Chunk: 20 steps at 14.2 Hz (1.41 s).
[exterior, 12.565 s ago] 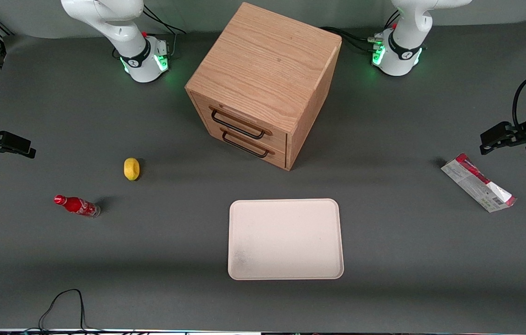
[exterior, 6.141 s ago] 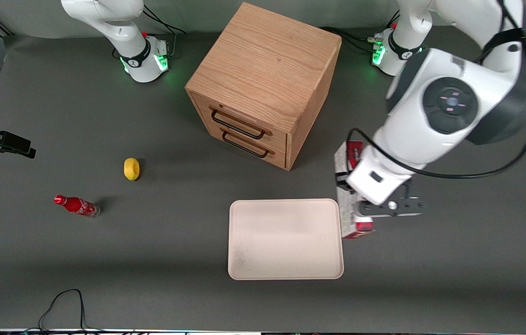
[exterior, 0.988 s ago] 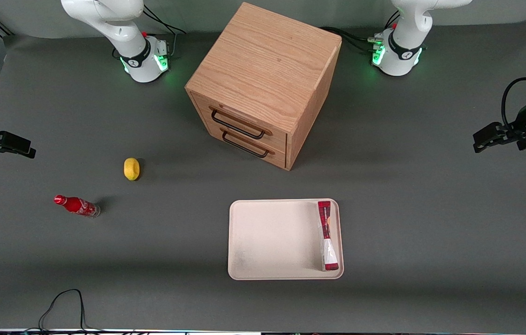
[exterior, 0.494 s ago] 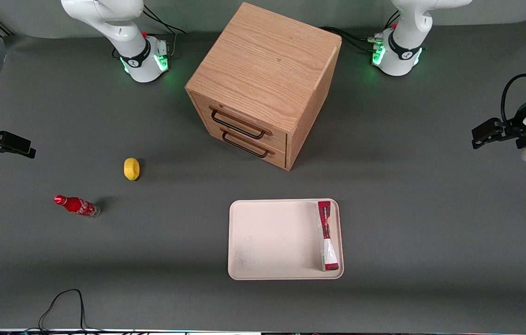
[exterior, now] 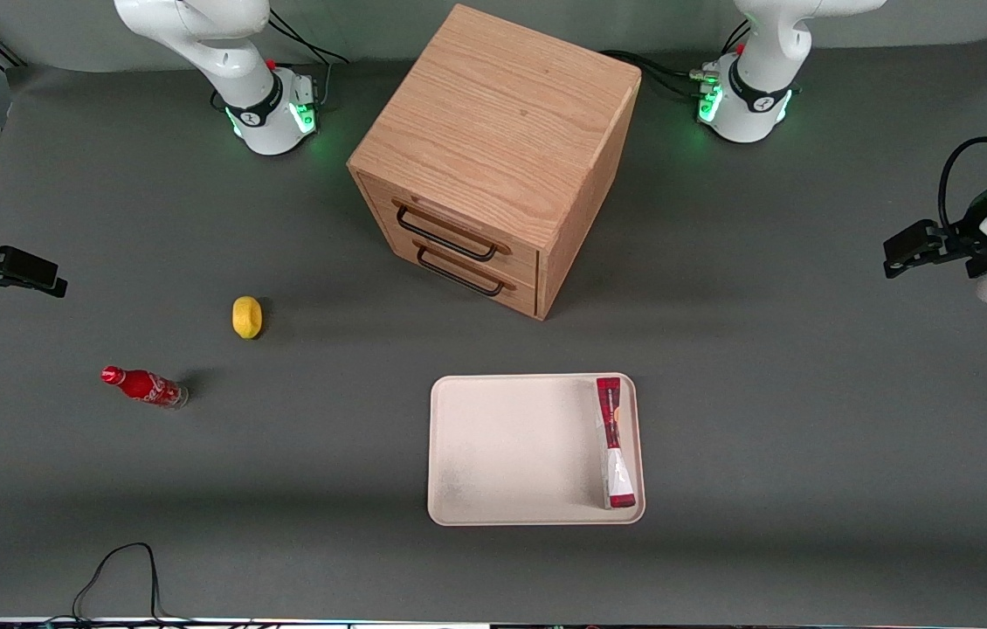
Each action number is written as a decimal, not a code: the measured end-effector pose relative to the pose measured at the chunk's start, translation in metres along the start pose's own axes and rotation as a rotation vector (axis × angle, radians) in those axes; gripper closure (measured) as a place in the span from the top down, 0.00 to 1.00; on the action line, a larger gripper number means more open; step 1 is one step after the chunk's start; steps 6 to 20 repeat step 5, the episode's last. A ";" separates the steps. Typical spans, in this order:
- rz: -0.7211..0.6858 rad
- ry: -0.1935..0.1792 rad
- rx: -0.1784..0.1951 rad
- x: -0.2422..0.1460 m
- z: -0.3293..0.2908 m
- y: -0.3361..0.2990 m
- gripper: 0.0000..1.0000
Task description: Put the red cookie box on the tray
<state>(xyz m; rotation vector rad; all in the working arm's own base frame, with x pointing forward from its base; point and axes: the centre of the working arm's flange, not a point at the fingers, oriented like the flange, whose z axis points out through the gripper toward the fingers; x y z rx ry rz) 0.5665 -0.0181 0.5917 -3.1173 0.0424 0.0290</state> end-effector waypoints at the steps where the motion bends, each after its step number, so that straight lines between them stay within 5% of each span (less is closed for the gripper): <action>1: 0.000 -0.003 -0.003 0.000 0.000 0.001 1.00; 20: 0.001 -0.007 -0.025 -0.001 0.001 0.004 1.00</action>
